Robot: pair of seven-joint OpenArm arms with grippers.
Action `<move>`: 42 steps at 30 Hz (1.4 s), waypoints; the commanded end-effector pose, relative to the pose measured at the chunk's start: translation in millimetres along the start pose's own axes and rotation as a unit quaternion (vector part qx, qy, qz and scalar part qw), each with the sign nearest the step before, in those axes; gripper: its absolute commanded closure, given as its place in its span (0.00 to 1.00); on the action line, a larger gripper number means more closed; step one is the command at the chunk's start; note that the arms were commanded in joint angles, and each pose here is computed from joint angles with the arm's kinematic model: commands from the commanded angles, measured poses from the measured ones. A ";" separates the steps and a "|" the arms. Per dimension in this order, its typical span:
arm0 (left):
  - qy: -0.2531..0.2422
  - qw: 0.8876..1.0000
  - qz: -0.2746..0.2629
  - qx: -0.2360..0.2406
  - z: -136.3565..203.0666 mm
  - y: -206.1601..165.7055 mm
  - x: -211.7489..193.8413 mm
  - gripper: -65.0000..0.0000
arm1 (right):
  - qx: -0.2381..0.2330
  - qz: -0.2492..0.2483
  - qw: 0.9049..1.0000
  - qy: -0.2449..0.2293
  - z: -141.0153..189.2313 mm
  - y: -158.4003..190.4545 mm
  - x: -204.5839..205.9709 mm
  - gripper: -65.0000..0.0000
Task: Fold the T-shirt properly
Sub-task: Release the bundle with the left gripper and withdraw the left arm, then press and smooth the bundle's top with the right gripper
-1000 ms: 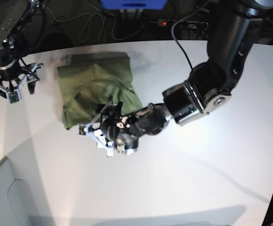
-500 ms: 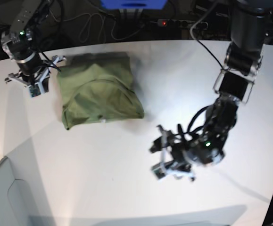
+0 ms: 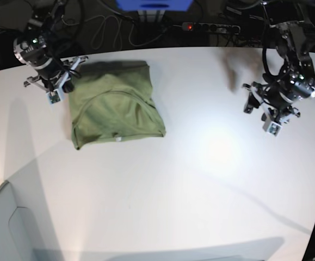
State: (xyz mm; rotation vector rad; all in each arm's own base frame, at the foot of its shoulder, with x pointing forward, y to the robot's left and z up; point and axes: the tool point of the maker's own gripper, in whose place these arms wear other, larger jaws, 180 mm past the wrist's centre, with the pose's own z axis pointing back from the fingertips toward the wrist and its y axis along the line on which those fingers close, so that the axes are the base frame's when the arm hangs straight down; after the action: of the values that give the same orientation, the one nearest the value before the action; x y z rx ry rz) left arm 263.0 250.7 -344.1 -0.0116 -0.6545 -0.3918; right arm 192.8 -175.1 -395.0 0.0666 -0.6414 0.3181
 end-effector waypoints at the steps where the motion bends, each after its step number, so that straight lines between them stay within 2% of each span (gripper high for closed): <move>1: -0.022 1.000 -0.004 0.012 8.0 9.5 11.3 0.48 | 0.007 0.002 1.000 -0.007 -1.8 0.5 0.9 1.00; 6: -0.016 0.999 0.014 0.037 18.7 25.8 0.1 0.48 | 0.018 -0.003 1.000 -0.022 -3.7 3.6 -7.2 1.00; 13: -0.013 0.998 0.019 0.053 29.1 32.6 -7.5 0.48 | -0.029 0.050 0.994 -0.096 32.7 -6.3 48.8 1.00; 15: -0.011 0.998 0.017 0.055 30.3 32.3 -8.9 0.48 | -0.024 0.065 0.990 -0.120 40.4 6.1 65.9 1.00; 19: 0.006 0.998 0.028 0.060 34.7 34.5 -26.1 0.48 | 0.035 0.086 0.987 -0.129 36.1 50.1 72.2 1.00; 23: 0.013 0.995 0.058 0.075 41.5 39.9 -42.4 0.48 | 0.122 0.107 0.977 -0.135 28.9 110.3 73.9 1.00; 27: 0.021 0.993 0.078 0.090 50.6 46.9 -57.6 0.48 | 0.178 0.109 0.970 -0.121 14.5 144.4 65.7 1.00; 32: 0.033 0.990 0.091 0.102 59.1 51.0 -73.6 0.48 | 0.212 0.090 0.970 -0.077 -13.2 157.1 40.2 1.00; 34: 0.037 0.989 0.095 0.107 63.0 53.5 -79.1 0.48 | 0.221 0.082 0.969 -0.076 -16.5 160.9 35.6 1.00; 38: 0.045 0.987 0.103 0.113 68.3 55.2 -88.7 0.48 | 0.225 0.075 0.967 -0.095 -15.6 163.8 41.0 1.00; 42: 0.047 0.984 0.118 0.123 73.5 58.3 -95.9 0.48 | 0.203 0.096 0.965 -0.134 -0.9 154.1 69.3 1.00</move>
State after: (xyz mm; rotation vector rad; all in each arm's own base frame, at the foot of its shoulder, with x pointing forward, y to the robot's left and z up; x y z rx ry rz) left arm 166.1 345.9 -345.4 0.1500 -0.5679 -0.0637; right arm 190.3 -17.0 -376.2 0.4135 -0.7746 0.6283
